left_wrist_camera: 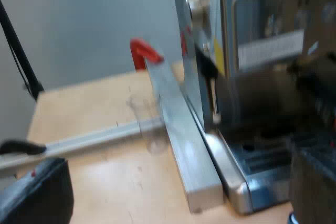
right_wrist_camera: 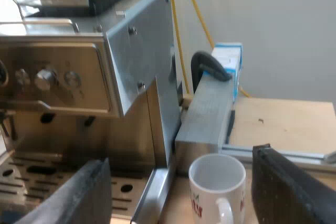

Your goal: Put the handle in the coffee machine

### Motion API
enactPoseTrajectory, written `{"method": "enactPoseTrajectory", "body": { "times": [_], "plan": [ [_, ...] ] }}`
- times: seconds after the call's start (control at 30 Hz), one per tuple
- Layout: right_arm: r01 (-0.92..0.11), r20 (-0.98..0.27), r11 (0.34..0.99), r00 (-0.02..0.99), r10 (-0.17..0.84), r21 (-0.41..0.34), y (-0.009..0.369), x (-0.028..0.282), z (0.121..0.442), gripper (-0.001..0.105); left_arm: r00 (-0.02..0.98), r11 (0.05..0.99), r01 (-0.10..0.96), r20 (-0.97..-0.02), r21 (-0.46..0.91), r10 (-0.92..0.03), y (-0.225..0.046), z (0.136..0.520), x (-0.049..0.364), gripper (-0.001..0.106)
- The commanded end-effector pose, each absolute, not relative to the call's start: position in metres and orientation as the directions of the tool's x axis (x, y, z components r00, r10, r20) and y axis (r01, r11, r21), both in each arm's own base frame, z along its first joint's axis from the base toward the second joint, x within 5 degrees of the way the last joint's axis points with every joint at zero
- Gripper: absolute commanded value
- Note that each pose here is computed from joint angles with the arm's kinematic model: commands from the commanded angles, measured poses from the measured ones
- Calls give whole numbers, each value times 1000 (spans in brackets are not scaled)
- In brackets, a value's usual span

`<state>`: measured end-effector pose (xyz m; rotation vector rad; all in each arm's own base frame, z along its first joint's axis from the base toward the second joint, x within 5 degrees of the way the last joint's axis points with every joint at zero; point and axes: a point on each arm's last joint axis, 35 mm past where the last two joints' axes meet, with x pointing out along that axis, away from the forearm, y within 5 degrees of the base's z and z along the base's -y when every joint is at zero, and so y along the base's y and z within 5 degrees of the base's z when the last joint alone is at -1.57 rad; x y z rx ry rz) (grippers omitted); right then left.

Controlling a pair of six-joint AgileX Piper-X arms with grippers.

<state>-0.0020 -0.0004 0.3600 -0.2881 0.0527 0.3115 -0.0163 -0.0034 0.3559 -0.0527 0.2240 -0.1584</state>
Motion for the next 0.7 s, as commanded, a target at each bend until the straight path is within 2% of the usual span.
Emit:
{"method": "enactPoseTrajectory", "body": {
  "times": [0.03,0.23,0.7],
  "plan": [
    [-320,-126,912,947,297,-258,3,7,353,59,953,988,130,-266,-83,-148,-4,343,-3,85],
    [-337,-200,911,935,293,-237,6,20,331,59,920,988,121,-364,-92,-147,-4,313,15,85],
    [-367,-332,902,900,283,-226,12,38,289,59,900,989,117,-411,-95,-146,-5,291,28,85]
  ]
}}
